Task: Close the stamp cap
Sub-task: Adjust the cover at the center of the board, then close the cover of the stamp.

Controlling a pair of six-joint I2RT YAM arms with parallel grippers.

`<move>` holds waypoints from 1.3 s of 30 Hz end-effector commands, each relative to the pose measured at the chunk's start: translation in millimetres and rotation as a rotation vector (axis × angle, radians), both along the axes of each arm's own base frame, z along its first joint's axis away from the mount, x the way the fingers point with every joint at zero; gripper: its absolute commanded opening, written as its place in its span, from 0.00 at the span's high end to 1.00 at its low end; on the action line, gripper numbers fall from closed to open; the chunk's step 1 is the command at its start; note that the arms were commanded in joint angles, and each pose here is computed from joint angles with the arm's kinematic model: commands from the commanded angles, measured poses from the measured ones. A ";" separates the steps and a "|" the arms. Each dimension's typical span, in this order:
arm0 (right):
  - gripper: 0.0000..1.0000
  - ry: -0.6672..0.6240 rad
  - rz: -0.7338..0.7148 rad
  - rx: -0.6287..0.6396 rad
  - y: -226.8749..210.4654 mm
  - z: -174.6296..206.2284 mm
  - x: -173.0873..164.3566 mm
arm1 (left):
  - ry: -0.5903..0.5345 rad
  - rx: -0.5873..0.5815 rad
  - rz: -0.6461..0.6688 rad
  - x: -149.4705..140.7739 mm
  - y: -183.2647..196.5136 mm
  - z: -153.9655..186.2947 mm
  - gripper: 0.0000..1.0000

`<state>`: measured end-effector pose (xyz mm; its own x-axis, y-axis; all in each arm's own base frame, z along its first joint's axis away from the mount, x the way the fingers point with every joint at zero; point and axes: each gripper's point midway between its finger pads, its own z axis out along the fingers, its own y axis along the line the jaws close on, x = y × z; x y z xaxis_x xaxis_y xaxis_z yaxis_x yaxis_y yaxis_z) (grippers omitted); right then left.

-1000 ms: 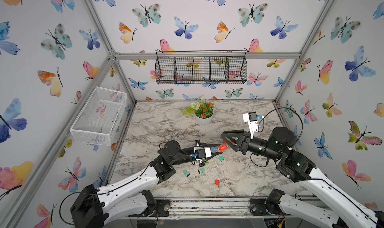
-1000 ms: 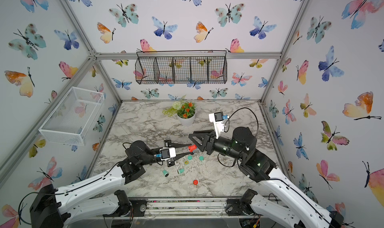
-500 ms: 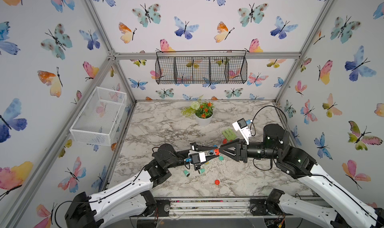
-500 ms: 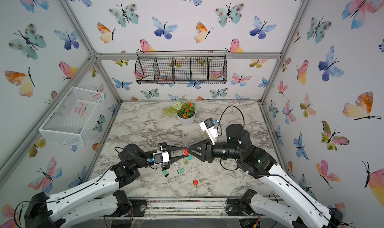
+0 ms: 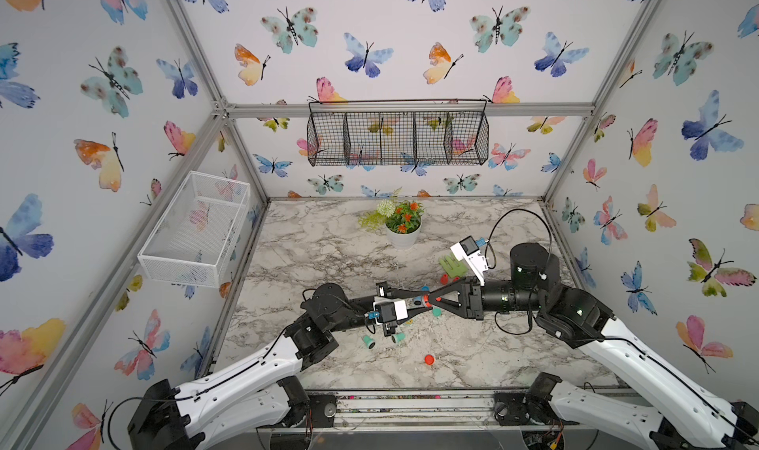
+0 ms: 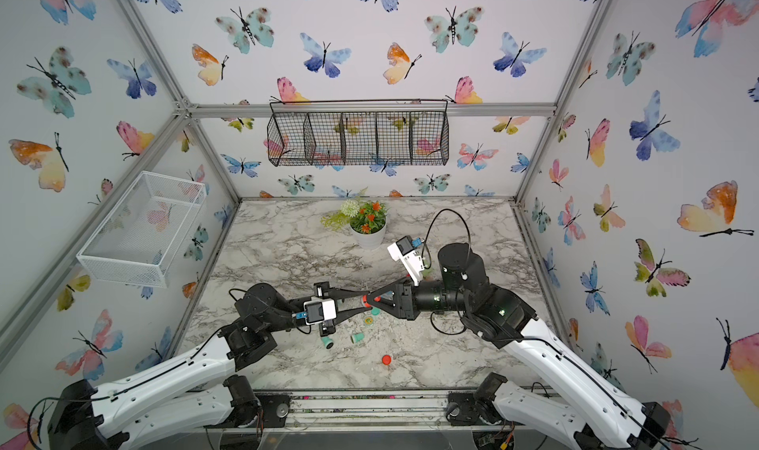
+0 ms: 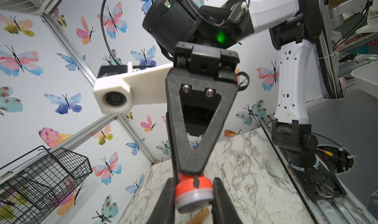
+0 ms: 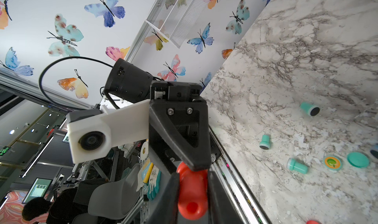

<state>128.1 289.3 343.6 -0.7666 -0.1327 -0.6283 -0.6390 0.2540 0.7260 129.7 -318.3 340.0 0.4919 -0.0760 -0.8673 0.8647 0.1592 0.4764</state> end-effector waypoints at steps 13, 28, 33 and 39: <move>0.97 -0.041 -0.214 -0.231 -22.7 -52.5 35.8 | 0.075 -0.054 0.175 24.0 22.4 6.4 0.39; 0.99 0.041 -0.319 -0.575 -44.0 -201.8 17.8 | 0.639 -0.109 0.568 132.0 110.8 -7.6 0.27; 0.99 0.011 -0.301 -0.653 -30.9 -242.0 -9.2 | 0.829 -0.071 0.669 169.5 141.5 -35.2 0.27; 0.99 -0.064 -0.316 -0.753 -18.8 -275.2 -30.2 | 0.858 -0.083 0.796 189.7 174.8 -57.0 0.28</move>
